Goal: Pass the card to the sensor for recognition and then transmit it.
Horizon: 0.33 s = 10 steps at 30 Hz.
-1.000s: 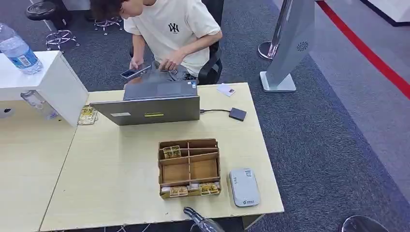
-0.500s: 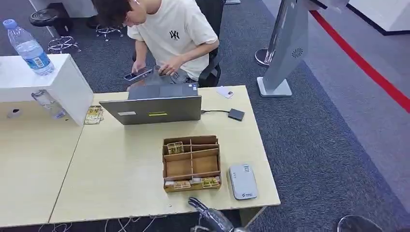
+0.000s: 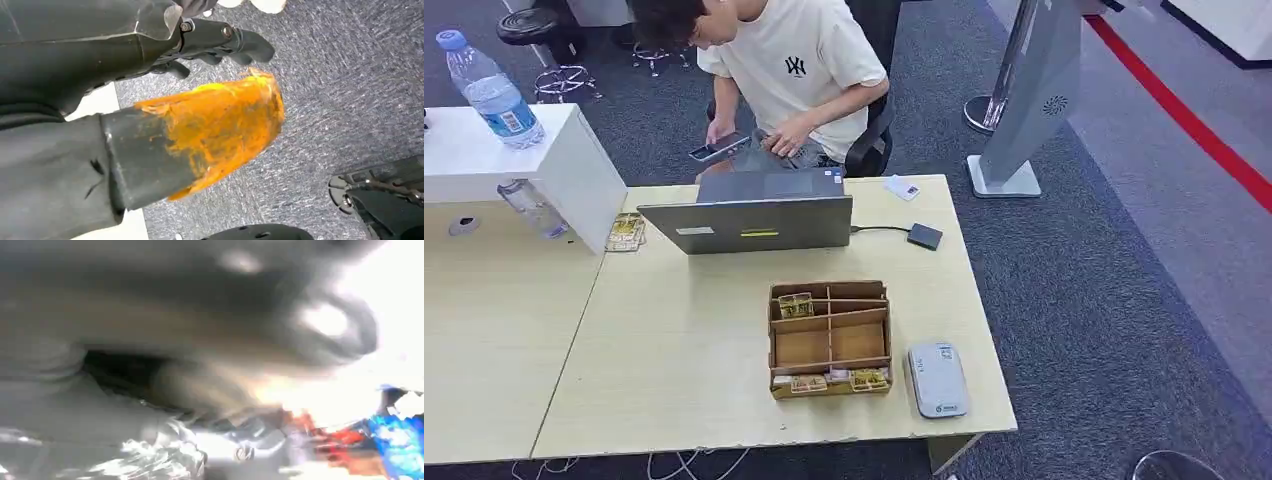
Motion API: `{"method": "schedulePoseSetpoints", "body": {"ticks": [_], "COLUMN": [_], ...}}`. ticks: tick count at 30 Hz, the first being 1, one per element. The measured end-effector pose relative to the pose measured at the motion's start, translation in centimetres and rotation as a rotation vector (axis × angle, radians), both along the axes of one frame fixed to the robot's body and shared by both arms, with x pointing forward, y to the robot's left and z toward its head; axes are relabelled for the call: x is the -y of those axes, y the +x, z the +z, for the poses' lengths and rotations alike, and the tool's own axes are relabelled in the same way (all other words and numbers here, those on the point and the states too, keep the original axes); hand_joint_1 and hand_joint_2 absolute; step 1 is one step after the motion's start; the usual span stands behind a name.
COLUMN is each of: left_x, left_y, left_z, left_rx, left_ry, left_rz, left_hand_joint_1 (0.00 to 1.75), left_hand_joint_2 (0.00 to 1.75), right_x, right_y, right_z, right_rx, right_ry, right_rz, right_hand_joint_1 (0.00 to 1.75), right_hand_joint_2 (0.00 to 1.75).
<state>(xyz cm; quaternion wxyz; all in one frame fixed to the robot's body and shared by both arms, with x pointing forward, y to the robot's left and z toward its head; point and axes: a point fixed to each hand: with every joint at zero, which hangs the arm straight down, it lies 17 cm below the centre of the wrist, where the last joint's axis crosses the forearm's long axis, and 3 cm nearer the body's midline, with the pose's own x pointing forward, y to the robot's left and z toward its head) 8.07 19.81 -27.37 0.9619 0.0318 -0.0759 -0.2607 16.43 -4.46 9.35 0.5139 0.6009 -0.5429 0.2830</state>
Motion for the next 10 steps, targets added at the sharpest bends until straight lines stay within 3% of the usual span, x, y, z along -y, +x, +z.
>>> {"method": "schedulePoseSetpoints", "body": {"ticks": [4, 10], "left_x": [0.0, -0.1], "left_y": [-0.3, -0.4], "left_z": [-0.1, -0.1], "left_rx": [-0.003, -0.004], "left_ry": [-0.002, -0.003], "left_rz": [0.003, 0.007], "left_hand_joint_1": [0.0, 0.0], "left_hand_joint_2": [0.0, 0.0], "right_x": [-1.1, -0.9], "right_y": [0.5, 1.7], "right_z": [5.4, 7.6], "right_rx": [0.089, 0.101], "right_ry": [0.128, 0.186], "right_rz": [0.006, -0.034], "right_hand_joint_1": [0.0, 0.0], "right_hand_joint_2": [0.0, 0.0]}}
